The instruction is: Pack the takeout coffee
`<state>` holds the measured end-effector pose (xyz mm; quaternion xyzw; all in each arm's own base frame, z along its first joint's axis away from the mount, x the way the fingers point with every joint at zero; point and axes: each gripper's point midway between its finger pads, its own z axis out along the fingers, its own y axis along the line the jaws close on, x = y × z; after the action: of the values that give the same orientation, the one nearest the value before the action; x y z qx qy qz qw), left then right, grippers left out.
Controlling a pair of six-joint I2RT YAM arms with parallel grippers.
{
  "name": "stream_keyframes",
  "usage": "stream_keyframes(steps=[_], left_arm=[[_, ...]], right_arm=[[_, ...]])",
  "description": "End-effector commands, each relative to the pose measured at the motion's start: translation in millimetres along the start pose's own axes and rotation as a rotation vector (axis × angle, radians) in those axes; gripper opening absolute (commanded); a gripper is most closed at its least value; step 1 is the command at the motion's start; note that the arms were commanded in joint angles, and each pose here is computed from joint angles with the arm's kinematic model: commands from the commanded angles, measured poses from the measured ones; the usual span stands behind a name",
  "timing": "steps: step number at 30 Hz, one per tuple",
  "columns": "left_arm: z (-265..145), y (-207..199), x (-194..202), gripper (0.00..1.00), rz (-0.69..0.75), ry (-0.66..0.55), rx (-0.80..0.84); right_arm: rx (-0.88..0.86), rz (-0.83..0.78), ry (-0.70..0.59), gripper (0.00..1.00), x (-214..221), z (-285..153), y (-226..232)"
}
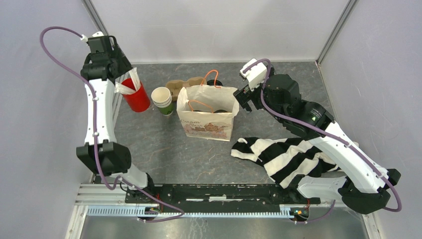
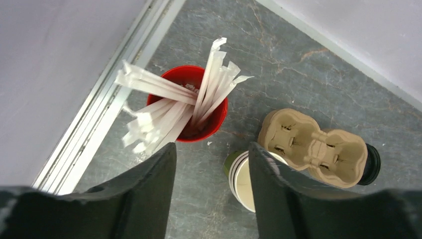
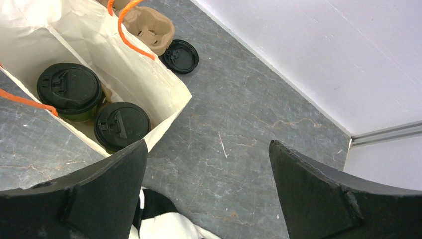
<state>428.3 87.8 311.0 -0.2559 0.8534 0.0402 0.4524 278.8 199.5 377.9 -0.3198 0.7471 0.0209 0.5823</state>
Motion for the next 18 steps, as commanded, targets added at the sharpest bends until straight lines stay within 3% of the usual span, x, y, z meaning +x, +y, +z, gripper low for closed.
stream_keyframes(steps=[1,4,7,18], left_arm=[[16,-8,-20,0.52,-0.025,-0.011,0.044],[32,-20,-17,0.35,-0.024,0.034,0.106],[43,-34,-6,0.34,-0.030,0.077,0.171],[72,-38,-5,0.37,0.023,0.083,0.180]], right_arm=[[0.055,0.000,-0.038,0.98,-9,-8,-13],[0.055,0.000,-0.039,0.98,-10,-8,-13],[0.056,-0.001,-0.039,0.98,-10,-7,-13],[0.039,-0.001,-0.041,0.98,-10,-7,-9]])
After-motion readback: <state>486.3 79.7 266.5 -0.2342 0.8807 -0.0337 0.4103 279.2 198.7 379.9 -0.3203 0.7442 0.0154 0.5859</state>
